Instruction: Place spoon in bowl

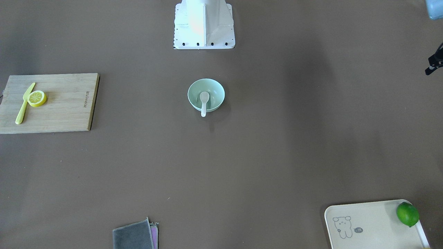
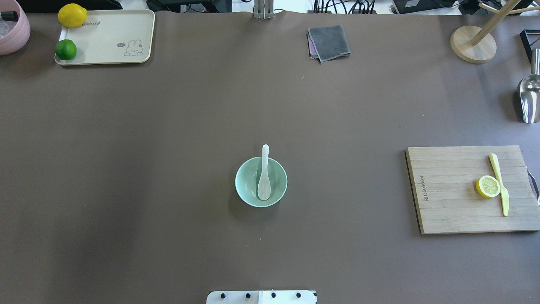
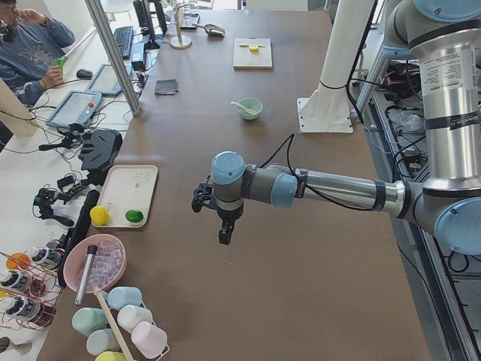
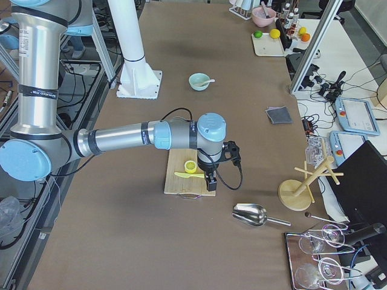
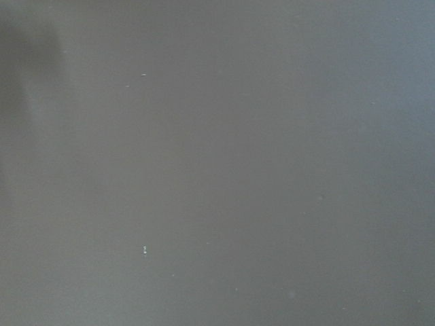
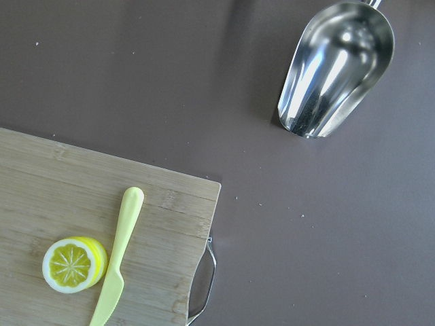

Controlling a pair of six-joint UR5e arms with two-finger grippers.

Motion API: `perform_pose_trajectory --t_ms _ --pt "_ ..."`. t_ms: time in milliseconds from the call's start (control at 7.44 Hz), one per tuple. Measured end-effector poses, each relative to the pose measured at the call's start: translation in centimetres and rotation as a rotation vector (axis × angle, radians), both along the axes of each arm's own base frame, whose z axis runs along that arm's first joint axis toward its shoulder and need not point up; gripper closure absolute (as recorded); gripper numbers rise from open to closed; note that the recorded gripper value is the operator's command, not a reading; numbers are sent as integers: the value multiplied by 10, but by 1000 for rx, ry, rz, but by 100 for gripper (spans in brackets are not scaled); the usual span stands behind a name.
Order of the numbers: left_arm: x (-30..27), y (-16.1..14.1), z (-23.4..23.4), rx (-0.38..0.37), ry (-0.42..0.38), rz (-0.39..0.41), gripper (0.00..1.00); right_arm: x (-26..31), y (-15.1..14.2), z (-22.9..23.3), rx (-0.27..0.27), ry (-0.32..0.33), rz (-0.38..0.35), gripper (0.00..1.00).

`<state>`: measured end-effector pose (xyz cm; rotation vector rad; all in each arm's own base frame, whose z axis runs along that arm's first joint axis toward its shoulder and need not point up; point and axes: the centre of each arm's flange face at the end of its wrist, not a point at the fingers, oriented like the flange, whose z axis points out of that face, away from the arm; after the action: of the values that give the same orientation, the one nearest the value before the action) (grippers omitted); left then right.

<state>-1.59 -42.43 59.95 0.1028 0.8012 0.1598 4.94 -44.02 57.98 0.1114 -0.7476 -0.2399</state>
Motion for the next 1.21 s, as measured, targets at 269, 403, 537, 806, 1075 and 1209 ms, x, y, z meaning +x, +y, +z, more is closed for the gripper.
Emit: perform_pose_trajectory --t_ms 269,403,537,806,1075,1209 --pt "-29 10 22 -42 46 -57 3 6 7 7 -11 -1 7 0" --pt "-40 22 32 -56 50 -83 3 7 13 13 -27 -4 11 0" --pt "-45 29 38 -63 51 -96 2 7 18 18 -38 -5 13 0" --pt "-48 33 48 -80 53 -104 2 7 32 32 -65 -8 11 0" --pt "-57 26 53 -87 56 -131 2 7 38 43 -93 -25 14 0" --pt "-65 24 45 -71 60 -151 2 8 39 50 -108 -32 18 0"
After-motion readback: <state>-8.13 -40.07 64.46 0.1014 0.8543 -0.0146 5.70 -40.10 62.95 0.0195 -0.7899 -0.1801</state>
